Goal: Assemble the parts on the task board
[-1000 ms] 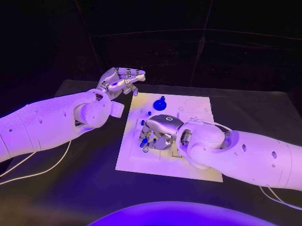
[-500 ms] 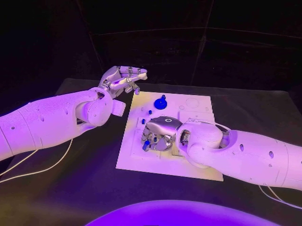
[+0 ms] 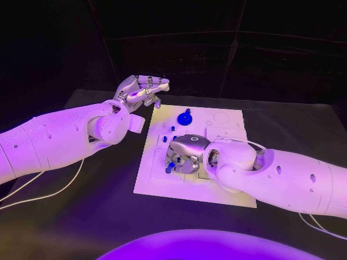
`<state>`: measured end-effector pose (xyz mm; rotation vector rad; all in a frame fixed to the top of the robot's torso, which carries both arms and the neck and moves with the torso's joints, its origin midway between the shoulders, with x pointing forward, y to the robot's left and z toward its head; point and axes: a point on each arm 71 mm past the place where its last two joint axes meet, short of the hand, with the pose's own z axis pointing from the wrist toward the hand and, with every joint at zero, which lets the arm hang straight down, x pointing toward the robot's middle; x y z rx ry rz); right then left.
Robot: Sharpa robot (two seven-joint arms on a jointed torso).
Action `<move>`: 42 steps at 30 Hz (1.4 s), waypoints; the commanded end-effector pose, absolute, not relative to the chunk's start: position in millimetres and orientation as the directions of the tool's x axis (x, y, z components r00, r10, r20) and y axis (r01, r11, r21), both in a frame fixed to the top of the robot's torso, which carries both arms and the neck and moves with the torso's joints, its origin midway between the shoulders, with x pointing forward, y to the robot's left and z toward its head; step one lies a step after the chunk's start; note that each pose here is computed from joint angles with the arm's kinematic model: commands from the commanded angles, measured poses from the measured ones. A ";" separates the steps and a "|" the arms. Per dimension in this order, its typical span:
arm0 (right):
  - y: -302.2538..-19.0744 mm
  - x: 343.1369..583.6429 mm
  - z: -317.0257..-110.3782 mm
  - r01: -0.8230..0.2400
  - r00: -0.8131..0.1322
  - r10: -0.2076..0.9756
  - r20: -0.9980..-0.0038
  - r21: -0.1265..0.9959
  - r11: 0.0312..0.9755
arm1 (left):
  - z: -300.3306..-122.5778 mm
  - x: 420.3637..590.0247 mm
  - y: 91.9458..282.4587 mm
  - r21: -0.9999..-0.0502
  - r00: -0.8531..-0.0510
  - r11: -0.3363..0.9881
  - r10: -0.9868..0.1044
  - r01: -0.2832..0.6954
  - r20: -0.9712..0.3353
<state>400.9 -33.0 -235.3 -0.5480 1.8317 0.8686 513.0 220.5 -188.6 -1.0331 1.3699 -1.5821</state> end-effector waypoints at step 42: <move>-60.4 385.4 -209.5 -0.708 -0.292 0.263 -0.920 0.392 0.587 | -187.6 512.8 221.8 -0.992 -0.368 -0.116 -0.925 0.049 0.090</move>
